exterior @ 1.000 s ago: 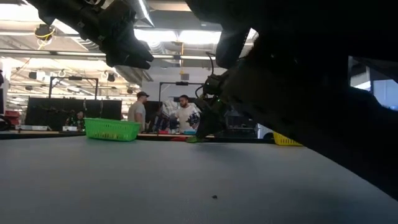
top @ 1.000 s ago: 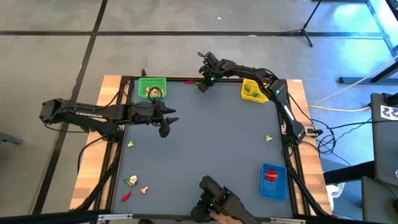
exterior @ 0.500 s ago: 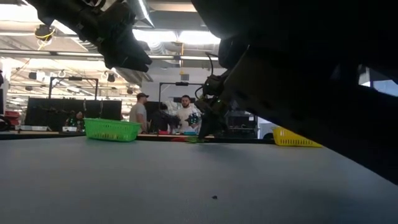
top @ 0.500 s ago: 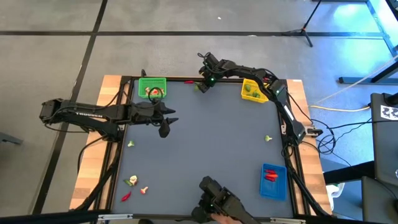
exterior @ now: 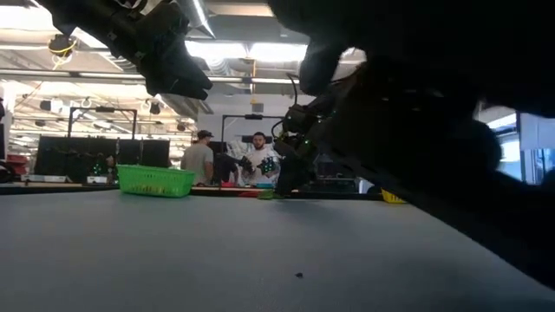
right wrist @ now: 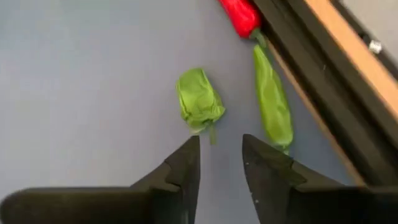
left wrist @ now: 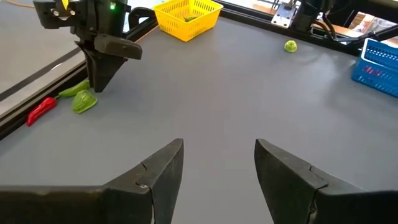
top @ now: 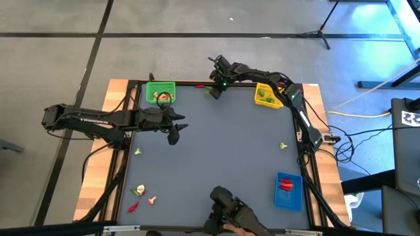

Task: Sort produce into baskets
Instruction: Put the green chili pepper into the yellow bin

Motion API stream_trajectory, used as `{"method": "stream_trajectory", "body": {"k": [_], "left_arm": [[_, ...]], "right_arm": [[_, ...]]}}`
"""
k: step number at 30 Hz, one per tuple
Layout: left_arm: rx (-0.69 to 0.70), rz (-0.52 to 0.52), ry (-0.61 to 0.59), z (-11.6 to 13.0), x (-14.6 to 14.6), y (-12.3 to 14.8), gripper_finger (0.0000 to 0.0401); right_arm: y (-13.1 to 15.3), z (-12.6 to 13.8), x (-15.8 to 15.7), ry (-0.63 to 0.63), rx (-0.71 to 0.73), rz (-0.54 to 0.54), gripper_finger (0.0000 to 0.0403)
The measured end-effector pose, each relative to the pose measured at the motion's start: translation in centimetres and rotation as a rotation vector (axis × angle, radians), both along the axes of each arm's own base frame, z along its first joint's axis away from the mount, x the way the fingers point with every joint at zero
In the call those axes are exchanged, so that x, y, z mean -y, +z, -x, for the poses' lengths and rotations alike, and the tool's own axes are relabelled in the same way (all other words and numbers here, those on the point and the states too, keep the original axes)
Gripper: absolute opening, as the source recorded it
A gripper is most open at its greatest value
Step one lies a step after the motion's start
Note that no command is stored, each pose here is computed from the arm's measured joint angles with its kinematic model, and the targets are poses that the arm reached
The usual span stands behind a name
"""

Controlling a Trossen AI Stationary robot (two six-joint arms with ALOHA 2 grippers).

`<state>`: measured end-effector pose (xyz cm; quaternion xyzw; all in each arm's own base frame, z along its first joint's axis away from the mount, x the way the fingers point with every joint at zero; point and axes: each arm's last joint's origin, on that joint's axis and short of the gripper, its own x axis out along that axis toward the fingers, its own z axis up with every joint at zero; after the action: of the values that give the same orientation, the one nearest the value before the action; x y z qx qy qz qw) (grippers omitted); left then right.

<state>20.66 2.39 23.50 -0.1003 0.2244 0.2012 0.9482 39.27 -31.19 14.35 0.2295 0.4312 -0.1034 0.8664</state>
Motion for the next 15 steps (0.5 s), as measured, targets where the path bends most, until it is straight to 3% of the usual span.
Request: {"method": "stream_trajectory", "body": {"k": [7, 15], "left_arm": [[0.0, -0.003, 0.007, 0.0, 0.0, 0.0, 0.0194], [0.004, 0.006, 0.015, 0.0, 0.0, 0.0, 0.0194]], "right_arm": [[0.0, -0.8, -0.3, 0.126, 0.015, 0.153, 0.0119], [0.0, -1.1, -0.5, 0.238, 0.055, 0.195, 0.008]]}}
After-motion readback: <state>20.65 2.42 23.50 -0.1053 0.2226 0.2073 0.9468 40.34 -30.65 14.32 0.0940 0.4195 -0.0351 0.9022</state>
